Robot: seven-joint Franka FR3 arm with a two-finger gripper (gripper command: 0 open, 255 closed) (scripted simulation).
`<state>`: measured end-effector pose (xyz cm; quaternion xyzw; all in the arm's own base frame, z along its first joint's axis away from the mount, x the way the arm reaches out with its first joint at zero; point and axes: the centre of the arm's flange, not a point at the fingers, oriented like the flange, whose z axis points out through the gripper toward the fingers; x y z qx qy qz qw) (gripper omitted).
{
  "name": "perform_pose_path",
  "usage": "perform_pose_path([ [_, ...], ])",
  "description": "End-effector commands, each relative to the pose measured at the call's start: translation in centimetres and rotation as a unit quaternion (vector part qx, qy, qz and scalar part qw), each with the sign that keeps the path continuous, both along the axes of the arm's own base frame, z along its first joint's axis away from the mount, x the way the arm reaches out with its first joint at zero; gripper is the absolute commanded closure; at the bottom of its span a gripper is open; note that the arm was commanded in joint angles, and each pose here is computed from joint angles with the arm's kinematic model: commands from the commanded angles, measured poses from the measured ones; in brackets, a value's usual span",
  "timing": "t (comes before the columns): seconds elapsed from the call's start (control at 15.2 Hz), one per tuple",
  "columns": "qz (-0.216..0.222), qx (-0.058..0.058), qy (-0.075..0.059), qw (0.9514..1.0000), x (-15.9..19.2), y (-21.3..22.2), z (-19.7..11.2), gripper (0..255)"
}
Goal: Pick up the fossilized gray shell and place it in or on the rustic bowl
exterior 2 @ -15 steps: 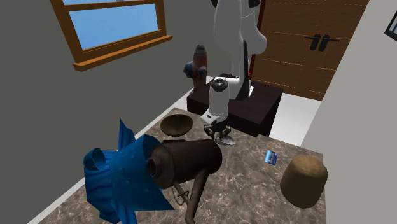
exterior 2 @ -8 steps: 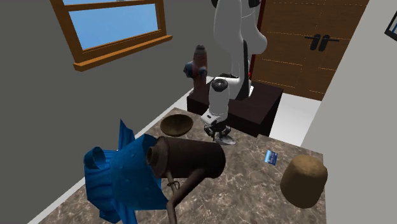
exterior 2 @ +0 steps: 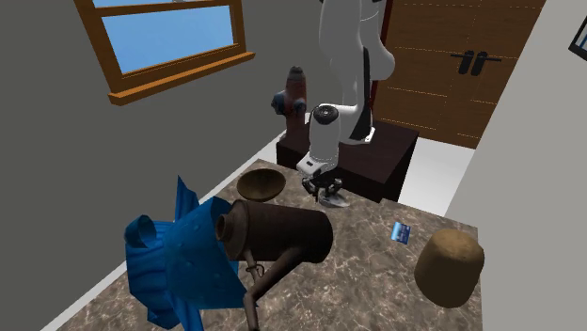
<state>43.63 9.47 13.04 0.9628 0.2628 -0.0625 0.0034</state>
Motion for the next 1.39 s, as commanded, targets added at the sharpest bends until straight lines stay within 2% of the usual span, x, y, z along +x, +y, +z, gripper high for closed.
perform_pose_path([
  [0.0,0.000,0.000,0.000,1.0000,-0.1,-0.1,0.9,255],
  [1.32,0.000,0.000,0.000,1.0000,-0.1,-0.1,11.5,255],
])
